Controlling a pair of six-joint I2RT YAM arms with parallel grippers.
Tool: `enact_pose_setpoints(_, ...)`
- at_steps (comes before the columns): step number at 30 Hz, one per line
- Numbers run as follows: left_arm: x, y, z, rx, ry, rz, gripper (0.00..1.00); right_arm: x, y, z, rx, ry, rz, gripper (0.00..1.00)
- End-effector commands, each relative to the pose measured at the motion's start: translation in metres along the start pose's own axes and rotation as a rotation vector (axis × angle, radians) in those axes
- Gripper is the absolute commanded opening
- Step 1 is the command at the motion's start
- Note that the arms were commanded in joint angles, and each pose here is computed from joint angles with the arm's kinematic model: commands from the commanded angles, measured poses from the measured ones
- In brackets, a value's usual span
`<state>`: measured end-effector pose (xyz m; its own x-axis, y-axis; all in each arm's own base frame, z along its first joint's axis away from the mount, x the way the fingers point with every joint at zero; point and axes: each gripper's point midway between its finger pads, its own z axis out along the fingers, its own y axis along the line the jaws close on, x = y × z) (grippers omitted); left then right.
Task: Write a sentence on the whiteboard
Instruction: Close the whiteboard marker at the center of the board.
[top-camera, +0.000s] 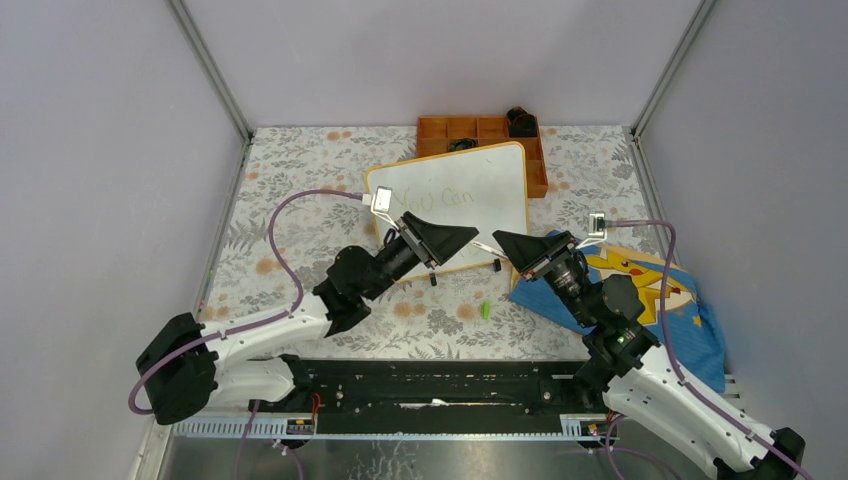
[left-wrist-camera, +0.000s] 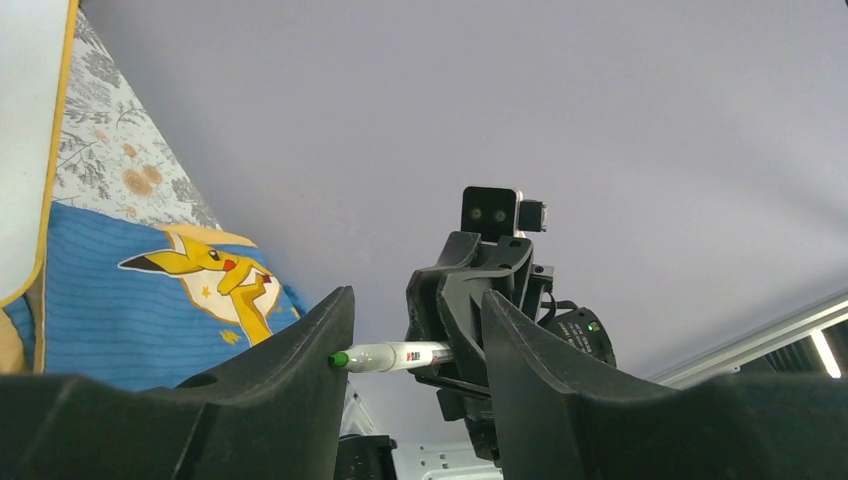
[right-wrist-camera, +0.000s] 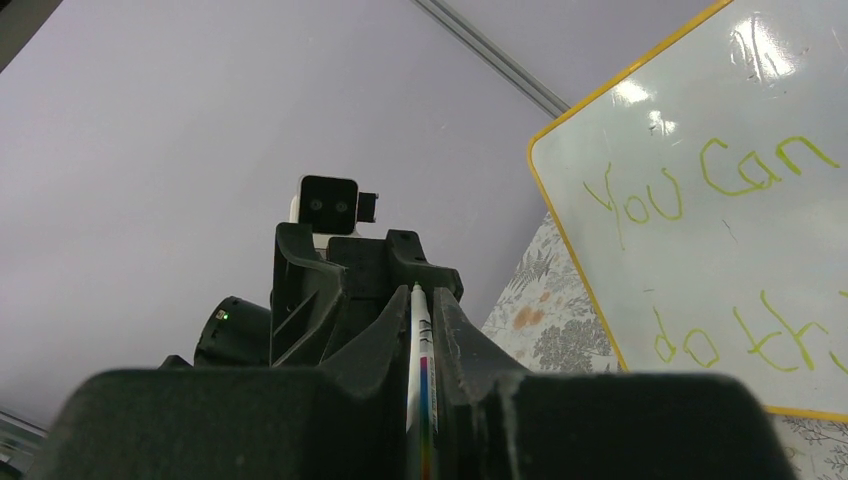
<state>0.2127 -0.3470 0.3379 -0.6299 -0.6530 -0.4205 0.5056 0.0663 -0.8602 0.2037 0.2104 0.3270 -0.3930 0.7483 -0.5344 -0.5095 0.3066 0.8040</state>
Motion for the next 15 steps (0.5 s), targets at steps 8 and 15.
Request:
enact_pose_setpoints(8,-0.002,-0.027,-0.008,0.115,-0.024,-0.081,0.52,-0.011,0.009,0.002,-0.054,-0.064,0.028,0.0)
enact_pose_setpoints(15,0.003,-0.03,-0.009,0.126,-0.013,-0.095,0.44,-0.01,0.01,0.003,-0.067,-0.063,0.042,0.0)
